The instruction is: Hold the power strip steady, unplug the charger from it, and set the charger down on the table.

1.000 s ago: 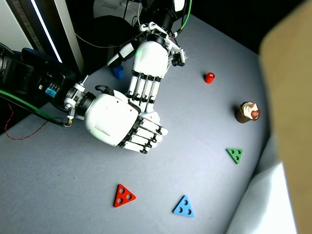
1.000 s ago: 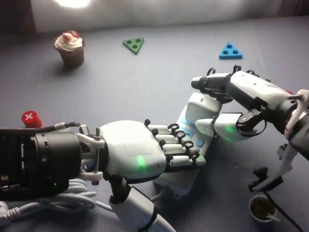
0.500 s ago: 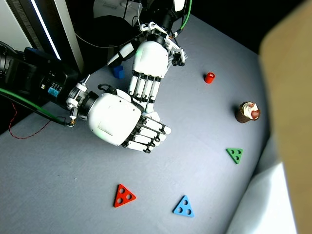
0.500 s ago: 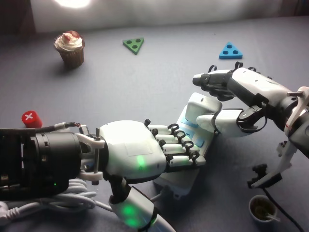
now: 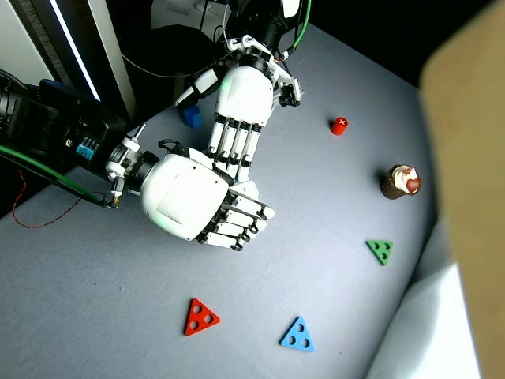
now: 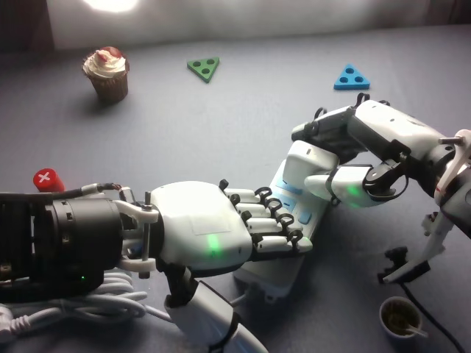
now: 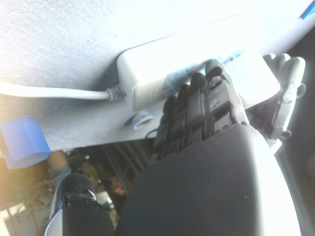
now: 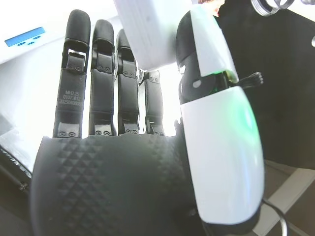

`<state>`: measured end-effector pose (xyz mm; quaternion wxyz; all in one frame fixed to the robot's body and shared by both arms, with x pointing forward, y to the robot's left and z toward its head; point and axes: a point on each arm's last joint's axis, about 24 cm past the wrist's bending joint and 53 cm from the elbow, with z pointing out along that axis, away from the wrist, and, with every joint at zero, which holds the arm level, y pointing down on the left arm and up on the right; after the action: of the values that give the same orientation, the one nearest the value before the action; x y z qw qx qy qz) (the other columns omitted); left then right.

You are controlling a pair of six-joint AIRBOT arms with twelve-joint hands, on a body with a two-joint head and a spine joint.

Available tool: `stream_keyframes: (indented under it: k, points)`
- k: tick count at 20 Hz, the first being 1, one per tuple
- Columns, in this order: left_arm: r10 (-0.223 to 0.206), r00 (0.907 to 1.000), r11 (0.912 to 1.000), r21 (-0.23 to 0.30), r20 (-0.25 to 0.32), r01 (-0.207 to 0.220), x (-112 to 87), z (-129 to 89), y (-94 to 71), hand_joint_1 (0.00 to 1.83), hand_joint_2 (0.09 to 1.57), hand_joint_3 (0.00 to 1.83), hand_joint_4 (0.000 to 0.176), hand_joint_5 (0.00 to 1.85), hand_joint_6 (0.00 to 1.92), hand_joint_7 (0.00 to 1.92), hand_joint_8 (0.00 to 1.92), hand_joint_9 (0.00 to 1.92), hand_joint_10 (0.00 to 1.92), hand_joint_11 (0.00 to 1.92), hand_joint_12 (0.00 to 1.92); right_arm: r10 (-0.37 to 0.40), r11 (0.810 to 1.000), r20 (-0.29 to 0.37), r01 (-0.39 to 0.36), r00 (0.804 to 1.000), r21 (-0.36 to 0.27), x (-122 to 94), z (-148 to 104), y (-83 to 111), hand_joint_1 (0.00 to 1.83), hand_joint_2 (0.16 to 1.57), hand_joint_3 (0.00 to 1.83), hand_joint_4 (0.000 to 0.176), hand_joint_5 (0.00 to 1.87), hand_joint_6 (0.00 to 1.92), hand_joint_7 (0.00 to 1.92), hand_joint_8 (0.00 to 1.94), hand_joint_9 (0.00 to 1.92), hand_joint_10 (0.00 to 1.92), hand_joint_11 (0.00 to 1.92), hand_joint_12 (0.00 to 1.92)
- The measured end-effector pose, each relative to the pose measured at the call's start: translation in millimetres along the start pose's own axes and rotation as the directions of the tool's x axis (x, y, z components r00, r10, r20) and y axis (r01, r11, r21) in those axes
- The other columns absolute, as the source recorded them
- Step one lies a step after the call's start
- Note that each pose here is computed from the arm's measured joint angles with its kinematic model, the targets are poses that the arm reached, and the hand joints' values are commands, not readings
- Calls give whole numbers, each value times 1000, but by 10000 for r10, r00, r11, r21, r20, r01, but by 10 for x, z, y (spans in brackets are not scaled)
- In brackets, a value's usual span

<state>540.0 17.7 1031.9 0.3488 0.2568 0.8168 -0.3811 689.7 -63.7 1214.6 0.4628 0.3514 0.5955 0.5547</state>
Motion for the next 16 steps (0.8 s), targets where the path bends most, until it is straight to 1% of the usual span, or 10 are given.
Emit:
stream_keyframes:
  k: [1, 2, 3, 4, 7, 8, 10, 12, 15, 16]
  points:
    - [0, 10000, 10000, -4, -1, 0, 0, 0, 1, 0, 912, 0, 0, 22, 3, 39, 2, 33, 2, 30, 59, 15, 10000, 23, -15, 10000, -25, -7, 1, 4, 1382, 1054, 2, 0, 1057, 892, 1191, 481, 994, 977, 908, 576]
    - [8, 10000, 10000, -3, -1, -8, 0, -1, 1, 0, 909, 0, 0, 18, 1, 36, 1, 31, 1, 23, 56, 28, 10000, 116, -27, 9999, -36, -35, 6, 6, 1392, 1044, 0, 0, 1058, 871, 1255, 389, 1032, 966, 942, 598]
    - [14, 10000, 10000, -17, 12, -14, -8, -5, 6, 0, 909, 0, 0, 18, 1, 36, 1, 31, 1, 23, 56, 24, 10000, 177, -23, 9998, -66, -51, 5, 13, 1392, 1044, 0, 0, 1058, 871, 1255, 389, 1032, 966, 942, 598]
    - [14, 10000, 10000, -20, 12, -14, -8, -6, 7, 0, 910, 0, 0, 16, 0, 33, 0, 29, 0, 25, 56, 17, 10000, 195, -16, 9998, -71, -58, 5, 15, 1391, 1045, 0, 0, 1084, 825, 1204, 494, 1024, 978, 925, 654]
    - [14, 10000, 10000, -20, 12, -14, -8, -6, 7, 0, 914, 1, 0, 23, 3, 34, 1, 29, 0, 25, 56, 25, 10000, 252, -22, 9997, -93, -70, 4, 20, 1390, 1050, 0, 0, 1071, 842, 1213, 480, 1004, 1017, 877, 728]
    - [14, 10000, 10000, -20, 12, -14, -8, -6, 7, 0, 912, 0, 0, 17, 1, 37, 2, 30, 3, 31, 58, 22, 9999, 262, -19, 9997, -100, -73, 4, 22, 1391, 1048, 2, 0, 1055, 837, 1222, 490, 1005, 1027, 837, 810]
    - [29, 10000, 10000, -22, 7, -29, -7, -6, 8, 0, 913, 0, 0, 13, 2, 23, 0, 13, 0, 14, 49, -3, 9999, 285, 7, 9996, -132, -78, 4, 29, 1392, 1048, 1, 0, 1060, 818, 1217, 502, 1009, 1029, 835, 818]
    - [47, 10000, 10000, -30, -5, -47, -4, -5, 9, 0, 916, 1, 0, 18, 3, 26, 1, 17, 2, 23, 52, -14, 9999, 323, 19, 9995, -158, -87, 3, 36, 1395, 1037, 1, 0, 1091, 771, 1248, 435, 1035, 991, 865, 801]
    - [95, 10000, 10000, -19, -13, -95, -2, -5, 7, 0, 917, 1, 0, 24, 4, 36, 4, 32, 7, 28, 53, -299, 9971, 338, 322, 9990, -694, -81, -7, 163, 1394, 1037, 1, 0, 1097, 772, 1248, 424, 1031, 991, 859, 791]
    - [98, 10000, 10000, -11, -1, -98, -7, -5, 4, 0, 916, 0, 0, 26, 4, 34, 3, 26, 4, 23, 50, -340, 9958, 417, 374, 9986, -840, -101, -11, 199, 1393, 1039, 1, 0, 1092, 787, 1223, 464, 1040, 977, 871, 786]
